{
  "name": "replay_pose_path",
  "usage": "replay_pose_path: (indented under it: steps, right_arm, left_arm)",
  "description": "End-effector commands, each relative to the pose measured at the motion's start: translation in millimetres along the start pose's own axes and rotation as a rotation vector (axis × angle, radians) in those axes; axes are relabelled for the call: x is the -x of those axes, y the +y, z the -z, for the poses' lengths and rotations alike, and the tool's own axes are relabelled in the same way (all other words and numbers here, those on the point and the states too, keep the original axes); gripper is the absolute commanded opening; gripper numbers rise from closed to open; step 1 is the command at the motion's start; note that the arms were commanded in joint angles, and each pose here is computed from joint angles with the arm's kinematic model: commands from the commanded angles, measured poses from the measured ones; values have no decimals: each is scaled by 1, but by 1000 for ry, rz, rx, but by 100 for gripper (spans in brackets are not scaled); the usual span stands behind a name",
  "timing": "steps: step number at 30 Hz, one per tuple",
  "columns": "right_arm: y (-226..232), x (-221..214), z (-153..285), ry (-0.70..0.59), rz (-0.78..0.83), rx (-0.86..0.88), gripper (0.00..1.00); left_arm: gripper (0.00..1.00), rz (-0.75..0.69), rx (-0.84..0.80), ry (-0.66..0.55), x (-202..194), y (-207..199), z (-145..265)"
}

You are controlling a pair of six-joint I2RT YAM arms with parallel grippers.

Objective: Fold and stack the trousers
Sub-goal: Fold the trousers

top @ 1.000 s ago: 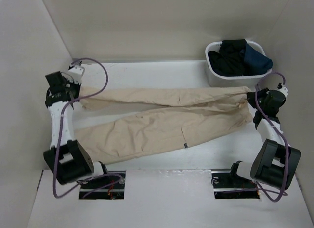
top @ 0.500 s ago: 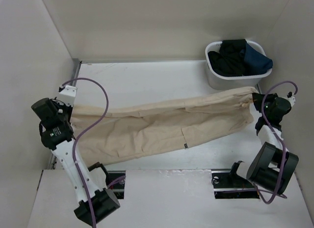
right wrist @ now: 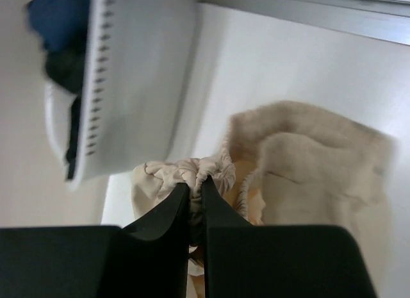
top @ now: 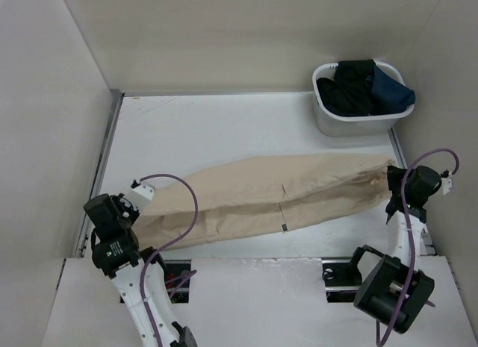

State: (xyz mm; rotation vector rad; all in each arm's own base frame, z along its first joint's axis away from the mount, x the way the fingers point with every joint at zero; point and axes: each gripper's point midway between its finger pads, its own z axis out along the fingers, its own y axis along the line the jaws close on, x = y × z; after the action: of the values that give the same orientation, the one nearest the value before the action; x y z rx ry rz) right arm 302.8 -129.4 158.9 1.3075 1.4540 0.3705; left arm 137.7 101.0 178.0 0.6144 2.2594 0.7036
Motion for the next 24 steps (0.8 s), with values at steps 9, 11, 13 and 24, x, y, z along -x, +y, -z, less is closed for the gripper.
replay_pose_path:
  steps: [9,11,13,24]
  right_arm:
    - [-81,3,27,-68,-111,-363,34]
    - [-77,-1,29,-57,-99,-335,75]
    - [-60,-6,27,-34,-67,-263,100]
    - [12,-7,60,-91,272,-146,100]
  left_arm:
    - [0,-265,106,167,-28,27,1]
    - [3,-292,-10,185,-37,3,-1]
    - [16,-319,-139,187,-44,-24,3]
    - [65,-298,-337,85,6,-17,29]
